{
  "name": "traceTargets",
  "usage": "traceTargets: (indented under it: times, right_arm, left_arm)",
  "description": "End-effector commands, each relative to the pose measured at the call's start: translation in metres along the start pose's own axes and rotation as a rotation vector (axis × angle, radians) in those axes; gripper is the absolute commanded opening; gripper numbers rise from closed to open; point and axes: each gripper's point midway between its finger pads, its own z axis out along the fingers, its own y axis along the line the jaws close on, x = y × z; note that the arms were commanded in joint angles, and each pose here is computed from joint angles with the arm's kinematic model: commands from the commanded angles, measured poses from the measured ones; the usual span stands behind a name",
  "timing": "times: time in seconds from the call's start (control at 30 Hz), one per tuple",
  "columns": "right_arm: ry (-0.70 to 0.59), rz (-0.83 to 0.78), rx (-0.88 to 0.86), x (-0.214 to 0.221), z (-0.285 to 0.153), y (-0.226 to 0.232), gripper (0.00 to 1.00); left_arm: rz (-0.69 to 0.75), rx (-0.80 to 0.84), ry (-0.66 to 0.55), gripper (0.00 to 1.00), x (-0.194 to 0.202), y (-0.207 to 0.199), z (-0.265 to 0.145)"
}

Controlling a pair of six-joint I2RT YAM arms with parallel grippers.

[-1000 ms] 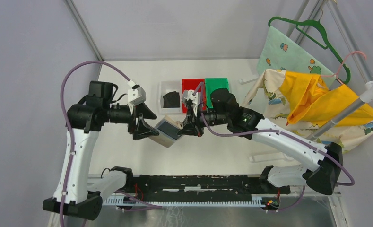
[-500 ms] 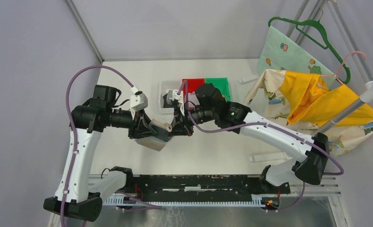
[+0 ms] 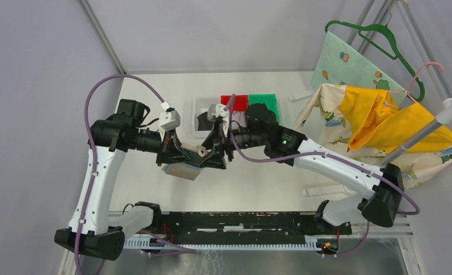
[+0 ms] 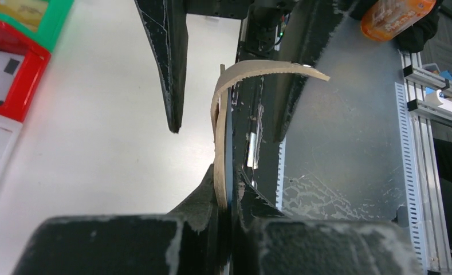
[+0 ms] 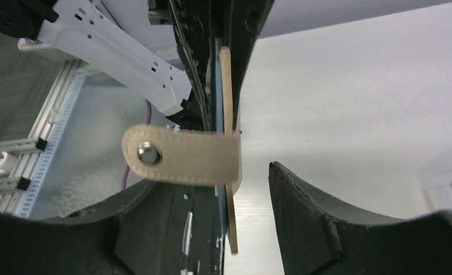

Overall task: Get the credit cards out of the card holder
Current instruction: Remove the credit card from the card holder.

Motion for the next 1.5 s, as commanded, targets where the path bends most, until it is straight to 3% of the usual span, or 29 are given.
traceTargets:
  times: [0.0,0.1,0.2,0.37,0.73,0.87,0.9,1.0,1.13,1.27,1.47]
  right_arm:
    - [-0.390,0.004,-0.002,-0.057,-0.039,0.012,0.69]
    - [-0.582,0.037,-0.060,-0.064,-0.061,0.026,0.76]
    - [-0.686,0.060,-0.108,-0.070,-0.072,0.035,0.80]
    - [-0.784,0.098,-0.133,-0.080,-0.075,0.035,0.86]
    - [-0.822,0.154,-0.173,-0.092,-0.064,0.027,0.53]
    - [-0.840,0.164,-0.204,-0.096,-0.067,0.032,0.32]
    - [-0.837,0.164,-0.207,-0.096,-0.067,0.032,0.24]
    - [-0.796,0.171,-0.200,-0.092,-0.065,0.032,0.00]
    - [-0.625,0.168,-0.149,-0.072,-0.057,0.024,0.00]
    - [-0.392,0.108,-0.039,-0.044,-0.047,0.010,0.00]
    - [-0.261,0.054,-0.051,-0.041,-0.049,0.018,0.00]
  left_arm:
    - [0.037,0.079,-0.141,0.02,-0.046,-0.020,-0.005]
    - [-0.010,0.102,-0.211,0.02,-0.069,-0.025,-0.008]
    - [-0.038,0.092,-0.265,0.02,-0.087,-0.026,-0.011]
    - [-0.080,-0.115,-0.358,0.02,-0.108,-0.003,-0.019]
    - [-0.177,-0.072,-0.384,0.02,-0.113,-0.013,-0.019]
    - [-0.177,-0.095,-0.393,0.02,-0.115,-0.010,-0.021]
    - [-0.179,-0.103,-0.394,0.03,-0.115,-0.008,-0.021]
    - [-0.182,-0.106,-0.381,0.23,-0.109,-0.004,-0.018]
    - [-0.147,-0.071,-0.305,0.51,-0.089,-0.009,-0.013]
    - [-0.083,-0.034,-0.233,0.55,-0.071,-0.012,-0.009]
    - [-0.097,0.046,-0.180,0.46,-0.052,-0.020,-0.004]
